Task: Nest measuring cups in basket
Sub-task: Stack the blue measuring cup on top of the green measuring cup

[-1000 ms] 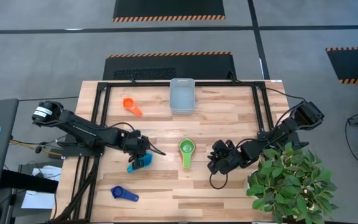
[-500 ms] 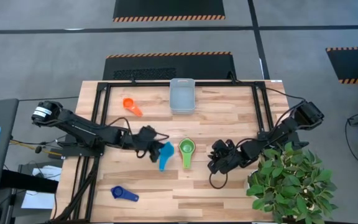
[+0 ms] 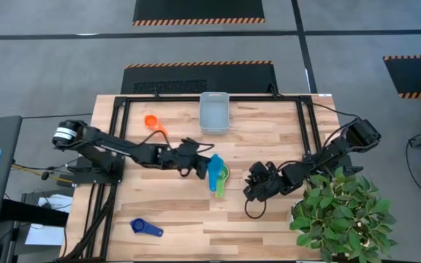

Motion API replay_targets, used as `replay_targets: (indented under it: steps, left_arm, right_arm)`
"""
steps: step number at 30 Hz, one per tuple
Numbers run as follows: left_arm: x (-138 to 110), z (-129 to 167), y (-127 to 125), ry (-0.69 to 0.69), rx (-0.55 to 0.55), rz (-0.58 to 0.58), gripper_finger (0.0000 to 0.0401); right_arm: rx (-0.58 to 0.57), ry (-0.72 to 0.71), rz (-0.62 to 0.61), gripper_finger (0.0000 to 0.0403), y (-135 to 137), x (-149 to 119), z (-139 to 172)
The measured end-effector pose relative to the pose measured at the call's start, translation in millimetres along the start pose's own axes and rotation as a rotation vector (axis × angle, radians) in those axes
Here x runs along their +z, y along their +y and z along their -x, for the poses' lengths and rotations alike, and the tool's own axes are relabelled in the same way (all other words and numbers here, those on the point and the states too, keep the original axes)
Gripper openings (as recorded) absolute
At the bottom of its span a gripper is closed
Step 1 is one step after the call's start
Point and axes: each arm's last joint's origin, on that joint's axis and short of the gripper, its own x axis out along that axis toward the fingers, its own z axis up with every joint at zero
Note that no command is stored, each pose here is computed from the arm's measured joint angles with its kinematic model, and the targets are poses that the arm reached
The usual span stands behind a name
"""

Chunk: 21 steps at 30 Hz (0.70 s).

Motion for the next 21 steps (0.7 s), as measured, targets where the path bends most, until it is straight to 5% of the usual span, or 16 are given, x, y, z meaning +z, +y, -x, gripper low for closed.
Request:
replay_targets:
  steps: [13,21]
  left_arm:
    - [-16,-42,-3,0.088,0.170,0.100,0.0004]
    - [-18,-45,-2,0.099,0.163,0.118,0.0021]
  right_arm:
    - [0.005,0.014,0.021,0.0122,2,-7,4]
    - [0.008,0.014,0.025,0.0121,2,-8,4]
